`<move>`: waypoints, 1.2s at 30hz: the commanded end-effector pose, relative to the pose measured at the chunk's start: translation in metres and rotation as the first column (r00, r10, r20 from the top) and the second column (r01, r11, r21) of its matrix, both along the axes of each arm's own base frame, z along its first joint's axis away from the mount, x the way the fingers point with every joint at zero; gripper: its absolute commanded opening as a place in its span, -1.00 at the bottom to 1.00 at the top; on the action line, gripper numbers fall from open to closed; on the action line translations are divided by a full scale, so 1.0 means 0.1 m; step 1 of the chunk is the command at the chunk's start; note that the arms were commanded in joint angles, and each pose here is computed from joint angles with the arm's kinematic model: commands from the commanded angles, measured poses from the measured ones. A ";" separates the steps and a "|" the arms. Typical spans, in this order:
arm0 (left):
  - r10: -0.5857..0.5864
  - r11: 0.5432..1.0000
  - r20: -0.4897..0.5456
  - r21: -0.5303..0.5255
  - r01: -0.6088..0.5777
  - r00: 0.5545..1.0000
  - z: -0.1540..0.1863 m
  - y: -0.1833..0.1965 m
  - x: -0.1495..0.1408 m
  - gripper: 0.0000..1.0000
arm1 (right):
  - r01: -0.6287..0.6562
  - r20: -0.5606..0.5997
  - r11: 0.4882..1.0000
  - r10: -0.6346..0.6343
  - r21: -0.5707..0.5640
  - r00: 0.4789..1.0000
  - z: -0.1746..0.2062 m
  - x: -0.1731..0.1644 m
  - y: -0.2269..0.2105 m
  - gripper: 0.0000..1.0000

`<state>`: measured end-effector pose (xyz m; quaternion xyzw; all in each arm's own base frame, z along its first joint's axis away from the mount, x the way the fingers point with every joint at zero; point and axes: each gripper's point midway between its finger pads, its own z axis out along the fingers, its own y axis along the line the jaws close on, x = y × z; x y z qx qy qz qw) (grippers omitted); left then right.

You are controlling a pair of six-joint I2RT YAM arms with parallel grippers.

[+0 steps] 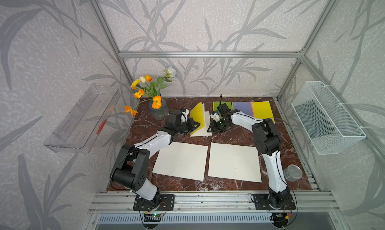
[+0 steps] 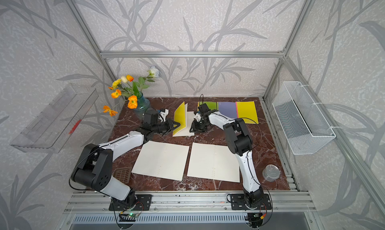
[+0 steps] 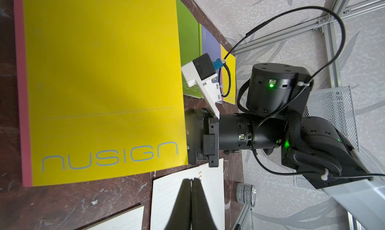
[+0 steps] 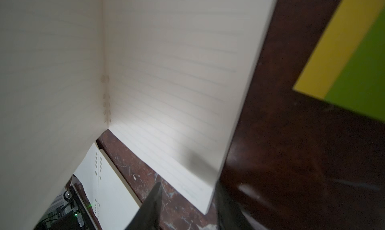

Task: Close the notebook
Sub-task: Close the notebook at the center of the board, then move the notebook to the center of the board.

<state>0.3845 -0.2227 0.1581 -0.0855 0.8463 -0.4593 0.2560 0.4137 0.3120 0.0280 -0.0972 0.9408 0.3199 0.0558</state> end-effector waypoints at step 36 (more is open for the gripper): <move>0.172 0.940 -0.244 0.331 -0.084 0.954 -0.92 0.44 0.10 -0.14 | 0.001 0.038 0.999 0.000 -0.039 0.999 0.34 -0.08 -0.11 -0.13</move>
